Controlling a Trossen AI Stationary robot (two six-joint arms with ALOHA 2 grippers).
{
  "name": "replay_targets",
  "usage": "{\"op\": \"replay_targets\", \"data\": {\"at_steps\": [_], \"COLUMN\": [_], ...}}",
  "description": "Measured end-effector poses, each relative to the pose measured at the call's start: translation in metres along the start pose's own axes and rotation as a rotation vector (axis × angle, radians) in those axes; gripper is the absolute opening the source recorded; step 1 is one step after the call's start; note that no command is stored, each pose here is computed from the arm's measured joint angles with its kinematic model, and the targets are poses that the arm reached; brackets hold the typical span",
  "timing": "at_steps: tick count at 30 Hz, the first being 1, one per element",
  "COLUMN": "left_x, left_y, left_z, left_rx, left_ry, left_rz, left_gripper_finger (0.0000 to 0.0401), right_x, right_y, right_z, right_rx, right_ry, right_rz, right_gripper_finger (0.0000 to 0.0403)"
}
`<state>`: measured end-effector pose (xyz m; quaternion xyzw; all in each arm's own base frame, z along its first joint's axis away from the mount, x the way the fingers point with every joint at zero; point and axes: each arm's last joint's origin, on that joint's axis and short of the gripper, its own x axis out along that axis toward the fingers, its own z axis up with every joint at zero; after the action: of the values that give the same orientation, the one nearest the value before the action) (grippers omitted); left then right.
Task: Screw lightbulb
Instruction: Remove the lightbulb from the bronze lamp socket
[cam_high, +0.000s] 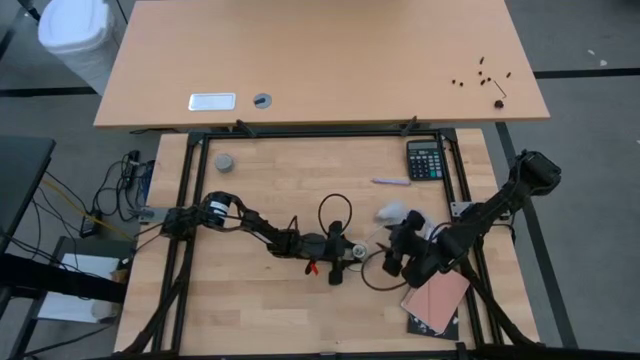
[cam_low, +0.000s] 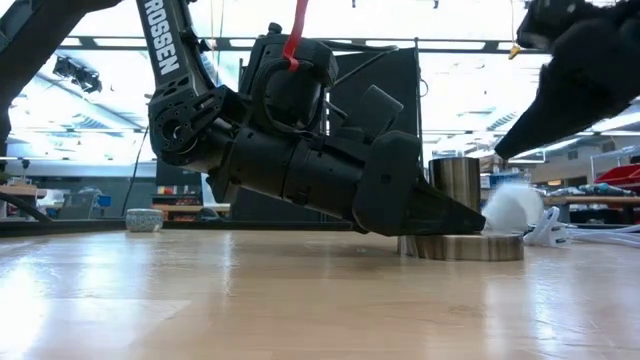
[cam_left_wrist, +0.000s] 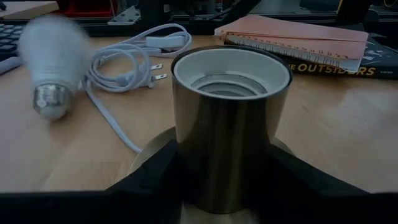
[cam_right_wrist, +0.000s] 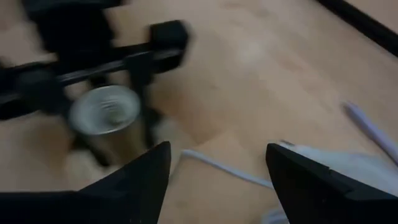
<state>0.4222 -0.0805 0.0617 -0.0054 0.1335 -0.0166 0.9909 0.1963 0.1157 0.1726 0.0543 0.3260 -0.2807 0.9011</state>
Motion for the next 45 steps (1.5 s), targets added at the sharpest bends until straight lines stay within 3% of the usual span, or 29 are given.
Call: {"op": "replay_targets", "data": {"at_steps": [7, 16, 21, 33, 38, 45], "left_x": [0.0, -0.003, -0.005, -0.03, -0.034, -0.051], "left_y": [0.0, -0.005, -0.006, -0.004, -0.003, -0.005], "left_z": [0.001, 0.008, 0.014, 0.052, 0.059, 0.068], "left_rx": [-0.048, -0.057, -0.049, 0.006, -0.035, -0.033], "left_ry": [-0.007, -0.039, -0.006, 0.221, 0.225, 0.349], "left_rz": [0.02, 0.001, -0.001, 0.017, 0.022, 0.078], "left_gripper_finger": [0.0193, 0.0272, 0.0288, 0.0289, 0.0289, 0.0289], "right_x": [0.004, 0.004, 0.002, 0.018, 0.03, 0.059], "right_y": [-0.02, -0.025, -0.032, -0.06, -0.074, -0.086], "right_z": [-0.006, -0.007, -0.009, -0.019, -0.01, 0.015], "right_rx": [0.16, 0.248, 0.296, 0.203, 0.228, 0.22], "right_ry": [0.099, 0.098, 0.102, 0.207, 0.236, 0.242], "right_rz": [-0.149, -0.194, -0.253, -0.384, -0.37, -0.188], "right_gripper_finger": [0.0258, 0.0256, 0.0256, 0.0239, 0.0227, 0.0224]}}
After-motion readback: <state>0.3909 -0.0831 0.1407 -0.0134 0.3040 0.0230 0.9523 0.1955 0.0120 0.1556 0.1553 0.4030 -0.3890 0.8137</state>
